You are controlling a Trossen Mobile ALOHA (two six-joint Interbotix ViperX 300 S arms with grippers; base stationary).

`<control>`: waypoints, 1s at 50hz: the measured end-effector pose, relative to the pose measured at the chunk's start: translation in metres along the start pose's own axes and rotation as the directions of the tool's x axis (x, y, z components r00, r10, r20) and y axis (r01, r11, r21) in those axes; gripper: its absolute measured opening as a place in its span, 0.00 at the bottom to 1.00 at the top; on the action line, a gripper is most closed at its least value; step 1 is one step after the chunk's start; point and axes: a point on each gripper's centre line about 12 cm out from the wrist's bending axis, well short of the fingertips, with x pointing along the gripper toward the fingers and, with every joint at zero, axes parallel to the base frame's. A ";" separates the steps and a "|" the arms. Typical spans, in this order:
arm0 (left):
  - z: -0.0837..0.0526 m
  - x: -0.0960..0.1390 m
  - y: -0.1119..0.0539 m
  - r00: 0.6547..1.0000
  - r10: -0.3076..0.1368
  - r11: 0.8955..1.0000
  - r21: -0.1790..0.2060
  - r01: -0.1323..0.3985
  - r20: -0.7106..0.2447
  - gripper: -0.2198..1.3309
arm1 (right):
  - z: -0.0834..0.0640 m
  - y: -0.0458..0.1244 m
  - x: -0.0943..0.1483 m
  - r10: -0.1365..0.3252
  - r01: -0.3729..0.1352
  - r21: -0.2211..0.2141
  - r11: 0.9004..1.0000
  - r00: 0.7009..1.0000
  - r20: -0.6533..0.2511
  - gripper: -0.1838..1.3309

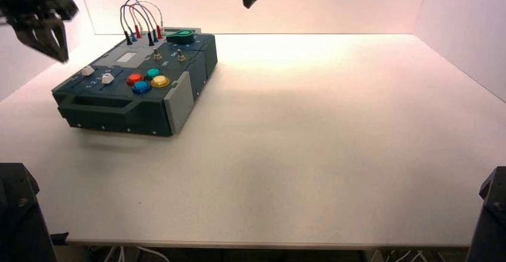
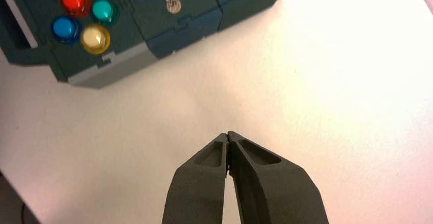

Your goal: Rotate the box counterclockwise.

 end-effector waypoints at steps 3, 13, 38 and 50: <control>0.002 -0.013 -0.004 0.999 0.013 1.000 0.013 -0.013 0.049 0.04 | -0.006 0.001 -0.002 0.002 -0.002 0.002 1.000 1.000 -0.006 0.03; 0.011 -0.036 -0.033 0.988 0.004 0.994 0.106 -0.021 0.152 0.04 | -0.019 0.002 -0.013 0.010 -0.010 0.024 1.000 1.000 -0.007 0.03; 0.017 -0.050 -0.066 0.975 -0.033 0.979 0.203 -0.013 0.221 0.04 | -0.060 0.007 -0.020 0.033 -0.028 0.052 0.998 0.996 -0.084 0.03; 0.015 -0.060 -0.067 0.967 -0.029 0.979 0.204 -0.024 0.253 0.04 | -0.067 0.008 -0.022 0.026 -0.023 0.054 0.998 0.998 -0.065 0.03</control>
